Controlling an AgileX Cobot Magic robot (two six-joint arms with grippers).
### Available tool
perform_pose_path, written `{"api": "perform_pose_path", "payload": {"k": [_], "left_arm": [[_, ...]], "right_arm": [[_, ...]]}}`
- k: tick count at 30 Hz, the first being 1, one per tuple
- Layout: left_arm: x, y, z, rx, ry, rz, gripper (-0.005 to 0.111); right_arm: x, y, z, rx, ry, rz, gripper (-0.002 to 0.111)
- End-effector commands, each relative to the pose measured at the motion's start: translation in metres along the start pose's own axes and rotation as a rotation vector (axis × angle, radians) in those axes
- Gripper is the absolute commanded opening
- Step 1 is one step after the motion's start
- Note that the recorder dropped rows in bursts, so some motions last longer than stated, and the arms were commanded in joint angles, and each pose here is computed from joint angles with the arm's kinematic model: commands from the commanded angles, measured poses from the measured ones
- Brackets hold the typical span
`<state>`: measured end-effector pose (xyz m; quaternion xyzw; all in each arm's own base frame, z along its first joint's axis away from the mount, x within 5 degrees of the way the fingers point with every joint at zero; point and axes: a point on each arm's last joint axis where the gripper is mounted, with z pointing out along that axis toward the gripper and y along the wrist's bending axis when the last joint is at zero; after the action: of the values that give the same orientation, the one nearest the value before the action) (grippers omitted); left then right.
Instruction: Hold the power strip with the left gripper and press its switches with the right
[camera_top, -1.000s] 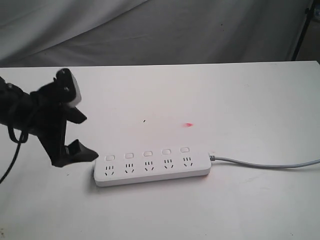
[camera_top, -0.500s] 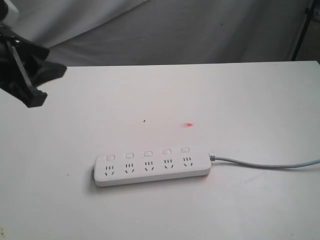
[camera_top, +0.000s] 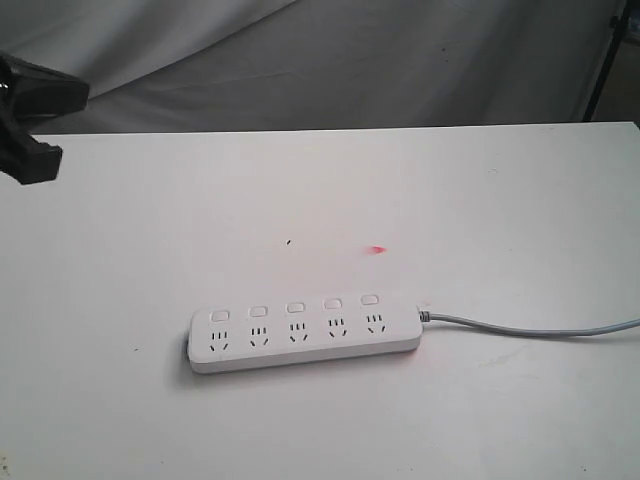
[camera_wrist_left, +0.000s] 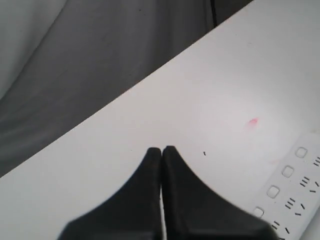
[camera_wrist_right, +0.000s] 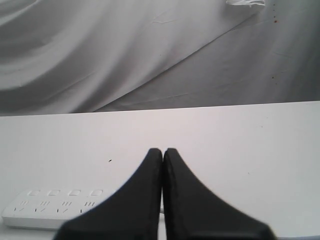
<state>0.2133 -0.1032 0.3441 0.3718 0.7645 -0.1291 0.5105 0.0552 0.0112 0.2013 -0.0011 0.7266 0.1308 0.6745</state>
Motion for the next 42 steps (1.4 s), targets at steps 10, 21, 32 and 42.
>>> {"api": "perform_pose_path", "payload": {"k": [10, 21, 32, 42], "left_arm": [[0.019, -0.005, -0.098, -0.35, 0.199, -0.257, 0.0], [0.081, -0.028, -0.13, -0.547, -0.052, -0.314, 0.0], [0.159, -0.046, -0.101, -0.611, -0.246, -0.391, 0.0], [0.195, -0.055, -0.099, -0.702, -0.262, -0.446, 0.0]], "right_arm": [[0.001, -0.001, 0.0, 0.007, 0.002, -0.007, 0.0], [0.001, -0.001, 0.0, 0.007, 0.002, -0.005, 0.0], [0.001, -0.001, 0.0, 0.007, 0.002, -0.007, 0.0], [0.001, -0.001, 0.0, 0.007, 0.002, -0.007, 0.0]]}}
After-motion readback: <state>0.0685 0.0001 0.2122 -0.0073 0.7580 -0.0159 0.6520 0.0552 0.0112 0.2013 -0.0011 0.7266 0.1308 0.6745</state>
